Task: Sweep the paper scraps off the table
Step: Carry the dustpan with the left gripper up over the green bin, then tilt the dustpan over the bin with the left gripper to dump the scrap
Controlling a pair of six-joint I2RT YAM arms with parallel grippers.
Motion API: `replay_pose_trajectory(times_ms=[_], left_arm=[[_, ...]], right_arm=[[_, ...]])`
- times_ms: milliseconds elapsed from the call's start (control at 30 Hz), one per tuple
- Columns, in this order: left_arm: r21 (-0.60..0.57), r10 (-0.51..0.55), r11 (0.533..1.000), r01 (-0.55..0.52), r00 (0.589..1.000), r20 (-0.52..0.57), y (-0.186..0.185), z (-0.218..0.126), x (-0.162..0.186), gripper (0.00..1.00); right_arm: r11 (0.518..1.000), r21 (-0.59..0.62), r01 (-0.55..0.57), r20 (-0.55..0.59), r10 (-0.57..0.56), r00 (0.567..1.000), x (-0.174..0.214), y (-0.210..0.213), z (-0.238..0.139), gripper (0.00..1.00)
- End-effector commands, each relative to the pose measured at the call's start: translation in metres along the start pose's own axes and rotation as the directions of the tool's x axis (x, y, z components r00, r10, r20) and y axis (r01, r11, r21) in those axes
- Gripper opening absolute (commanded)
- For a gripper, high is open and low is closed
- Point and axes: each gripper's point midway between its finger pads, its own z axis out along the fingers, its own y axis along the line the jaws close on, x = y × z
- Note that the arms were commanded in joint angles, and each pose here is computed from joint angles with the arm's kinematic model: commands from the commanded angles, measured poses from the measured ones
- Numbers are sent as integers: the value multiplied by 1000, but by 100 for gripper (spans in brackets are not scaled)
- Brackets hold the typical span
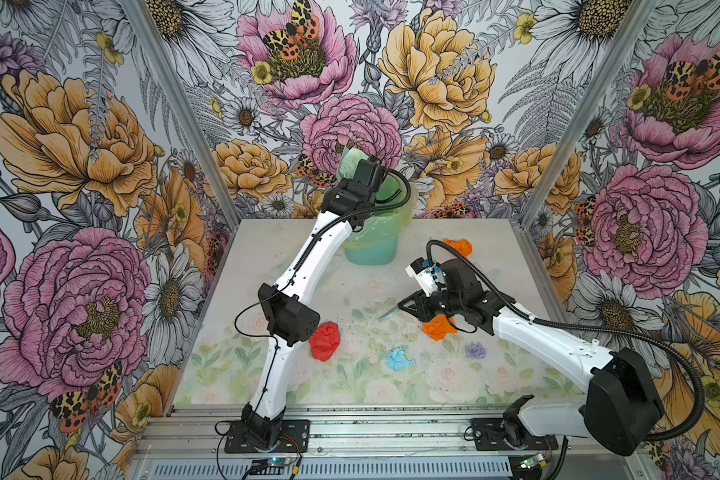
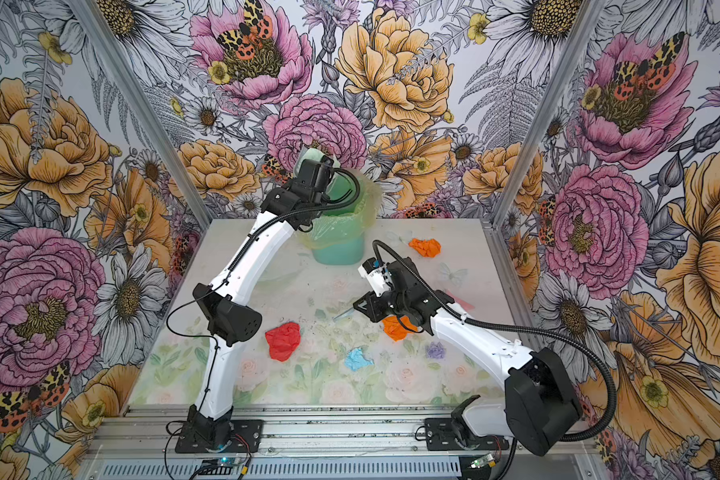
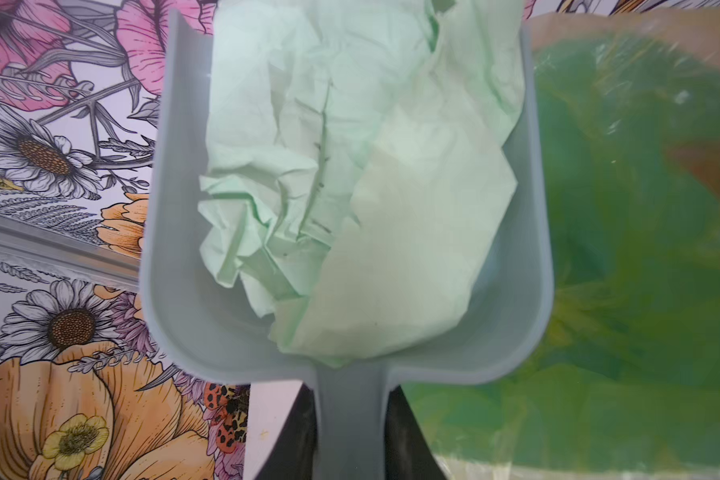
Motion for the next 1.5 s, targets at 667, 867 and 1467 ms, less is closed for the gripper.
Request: replay_pose_trajectory(times_ms=[667,867,1467], left_arm=[[-183,454,866,-465,885,-103,31,9,-5,0],[-230,562,783,-578,816,-137,35,13,-13,0],[-209,729,654,-728,679,-84,40,6,-27,0]], right_arm=[[1000,4,11,55,-11,998,-21,2,13,0],[1000,5,15,56,-15,998,-20,4,16,0],[1000,-3,28,48,-28,998,-20,10,26,0]])
